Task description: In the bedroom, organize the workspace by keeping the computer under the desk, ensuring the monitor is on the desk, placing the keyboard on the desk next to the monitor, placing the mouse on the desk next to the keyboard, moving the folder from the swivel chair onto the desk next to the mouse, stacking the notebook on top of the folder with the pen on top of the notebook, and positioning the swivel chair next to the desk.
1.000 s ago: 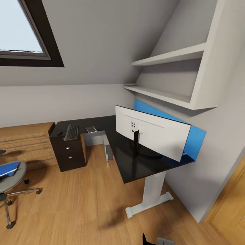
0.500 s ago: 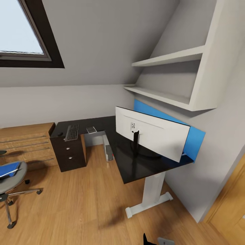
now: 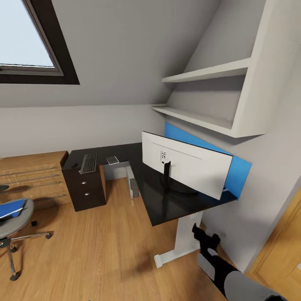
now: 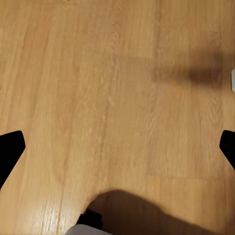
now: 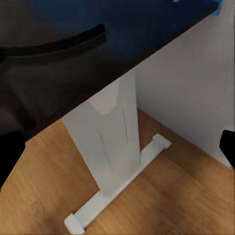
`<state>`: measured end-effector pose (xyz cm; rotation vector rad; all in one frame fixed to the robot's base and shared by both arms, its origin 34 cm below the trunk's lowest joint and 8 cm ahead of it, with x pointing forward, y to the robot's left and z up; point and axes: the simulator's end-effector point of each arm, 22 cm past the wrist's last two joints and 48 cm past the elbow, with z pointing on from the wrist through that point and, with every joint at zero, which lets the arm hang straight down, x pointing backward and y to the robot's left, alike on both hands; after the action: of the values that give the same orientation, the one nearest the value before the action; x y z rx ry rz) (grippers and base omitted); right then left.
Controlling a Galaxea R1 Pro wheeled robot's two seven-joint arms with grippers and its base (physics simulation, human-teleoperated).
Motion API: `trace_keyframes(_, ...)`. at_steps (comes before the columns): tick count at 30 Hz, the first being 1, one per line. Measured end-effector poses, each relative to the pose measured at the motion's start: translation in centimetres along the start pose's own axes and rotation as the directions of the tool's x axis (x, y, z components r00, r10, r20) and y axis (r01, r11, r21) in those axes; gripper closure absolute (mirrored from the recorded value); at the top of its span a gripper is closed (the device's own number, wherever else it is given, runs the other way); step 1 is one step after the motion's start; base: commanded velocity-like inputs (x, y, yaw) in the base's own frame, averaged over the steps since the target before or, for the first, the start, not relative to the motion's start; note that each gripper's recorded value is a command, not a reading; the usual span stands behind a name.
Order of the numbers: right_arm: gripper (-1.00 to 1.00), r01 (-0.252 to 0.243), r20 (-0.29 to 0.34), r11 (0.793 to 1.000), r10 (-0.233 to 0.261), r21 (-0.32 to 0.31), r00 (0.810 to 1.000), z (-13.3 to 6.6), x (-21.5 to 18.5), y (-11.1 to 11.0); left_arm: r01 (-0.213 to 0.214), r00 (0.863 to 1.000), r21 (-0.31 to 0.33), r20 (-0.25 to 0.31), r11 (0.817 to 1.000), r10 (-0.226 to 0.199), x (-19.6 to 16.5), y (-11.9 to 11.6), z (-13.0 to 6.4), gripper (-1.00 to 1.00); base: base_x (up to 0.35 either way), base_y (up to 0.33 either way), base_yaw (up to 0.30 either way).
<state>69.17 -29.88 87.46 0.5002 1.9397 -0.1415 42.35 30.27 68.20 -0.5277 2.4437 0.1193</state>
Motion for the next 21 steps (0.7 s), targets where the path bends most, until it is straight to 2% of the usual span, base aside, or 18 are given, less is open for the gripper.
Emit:
trace_keyframes(4, -1.0, 0.017, 0.001, 1.0, -0.017, -0.012, 1.0, 2.0, -4.6, 1.7, -0.002, 1.0, 0.001, 0.004, 1.0, 0.002, -0.1, 0.0, 0.0, -1.0, 0.0, 0.0, 0.0)
trace_keyframes(6, -1.0, 0.046, -0.023, 0.999, -0.047, -0.028, 0.999, 2.9, -6.8, 2.8, -0.002, 1.0, 0.002, 0.006, 1.0, 0.002, -0.1, 0.0, 0.0, -1.0, 0.0, 0.0, 0.0)
trace_keyframes(8, -1.0, 0.079, -0.074, 0.996, -0.082, -0.043, 0.994, 3.6, -7.7, 3.2, -0.001, 1.0, 0.002, 0.012, 1.0, 0.001, -0.3, 0.0, 0.0, -1.0, 0.0, 0.0, 0.0)
trace_keyframes(9, -1.0, 0.104, -0.13, 0.993, -0.11, -0.051, 0.985, 3.8, -7.2, 3.2, 0.002, 1.0, 0.002, 0.026, 1.0, -0.002, -0.6, 0.0, 0.0, -1.0, 0.0, 0.0, 0.0)
trace_keyframes(13, -1.0, 0.121, -0.196, 0.991, -0.131, -0.058, 0.972, 3.8, -6.4, 2.9, 0.008, 0.998, 0.002, 0.061, 1.0, -0.008, -1.3, -0.1, 0.0, -1.0, 0.0, 0.0, 0.0)
trace_keyframes(15, -1.0, 0.121, -0.203, 0.991, -0.132, -0.066, 0.97, 3.7, -6.3, 3.2, 0.009, 0.998, 0.002, 0.067, 1.0, -0.01, -1.5, 0.0, -0.1, -1.0, 0.0, 0.0, 0.0)
trace_keyframes(21, -1.0, 0.107, -0.133, 0.992, -0.115, -0.068, 0.984, 4.0, -7.7, 3.3, 0.011, 0.997, 0.002, 0.07, 1.0, -0.011, -1.5, -0.1, -0.1, -1.0, 0.0, 0.0, 0.0)
